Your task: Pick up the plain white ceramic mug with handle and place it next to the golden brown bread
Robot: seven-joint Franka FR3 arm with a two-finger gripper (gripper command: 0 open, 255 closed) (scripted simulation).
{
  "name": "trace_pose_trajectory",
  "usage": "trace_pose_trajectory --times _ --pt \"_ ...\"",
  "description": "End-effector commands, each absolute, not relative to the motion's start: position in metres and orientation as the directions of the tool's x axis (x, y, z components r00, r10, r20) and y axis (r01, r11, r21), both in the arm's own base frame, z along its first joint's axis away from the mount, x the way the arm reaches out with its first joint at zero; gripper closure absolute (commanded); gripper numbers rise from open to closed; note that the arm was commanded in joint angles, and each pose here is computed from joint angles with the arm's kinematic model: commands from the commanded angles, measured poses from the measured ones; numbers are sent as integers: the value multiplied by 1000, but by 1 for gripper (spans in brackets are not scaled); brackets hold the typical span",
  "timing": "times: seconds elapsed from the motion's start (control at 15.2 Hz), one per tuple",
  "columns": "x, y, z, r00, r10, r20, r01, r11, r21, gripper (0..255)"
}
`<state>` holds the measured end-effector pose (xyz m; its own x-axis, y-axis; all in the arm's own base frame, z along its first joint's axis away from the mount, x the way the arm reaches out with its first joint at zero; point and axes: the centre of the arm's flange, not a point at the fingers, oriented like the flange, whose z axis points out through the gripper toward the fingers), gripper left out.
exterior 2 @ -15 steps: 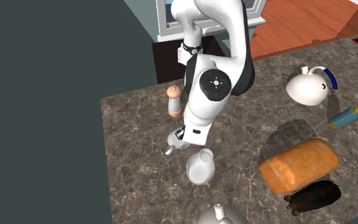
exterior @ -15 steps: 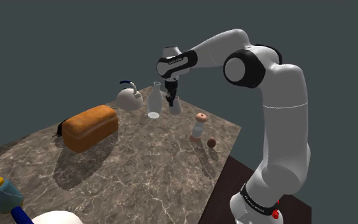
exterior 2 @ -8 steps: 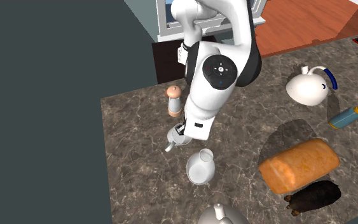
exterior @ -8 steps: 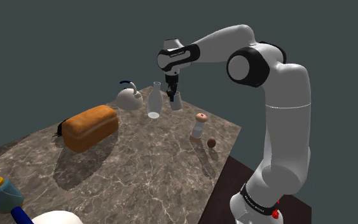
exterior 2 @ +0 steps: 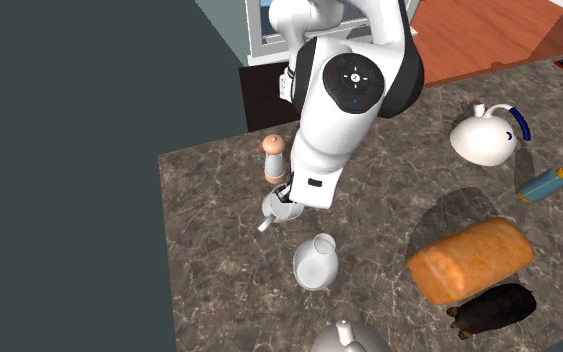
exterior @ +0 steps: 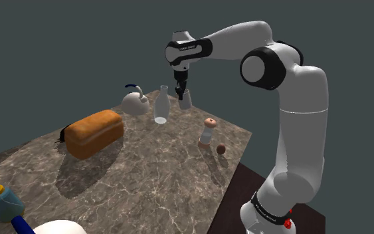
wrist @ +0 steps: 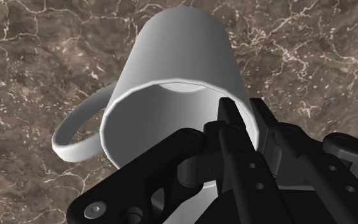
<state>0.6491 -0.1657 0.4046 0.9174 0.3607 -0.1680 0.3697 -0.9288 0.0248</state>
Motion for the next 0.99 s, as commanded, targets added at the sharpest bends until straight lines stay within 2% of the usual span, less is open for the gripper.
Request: trace_pose_trajectory --times 0.0,0.66,0.92 --pt "649 -166 415 917 361 -168 370 -929 25 255" --pt "649 -166 468 917 361 -168 370 -929 25 255" --pt "659 -114 468 917 361 -168 370 -929 25 255"
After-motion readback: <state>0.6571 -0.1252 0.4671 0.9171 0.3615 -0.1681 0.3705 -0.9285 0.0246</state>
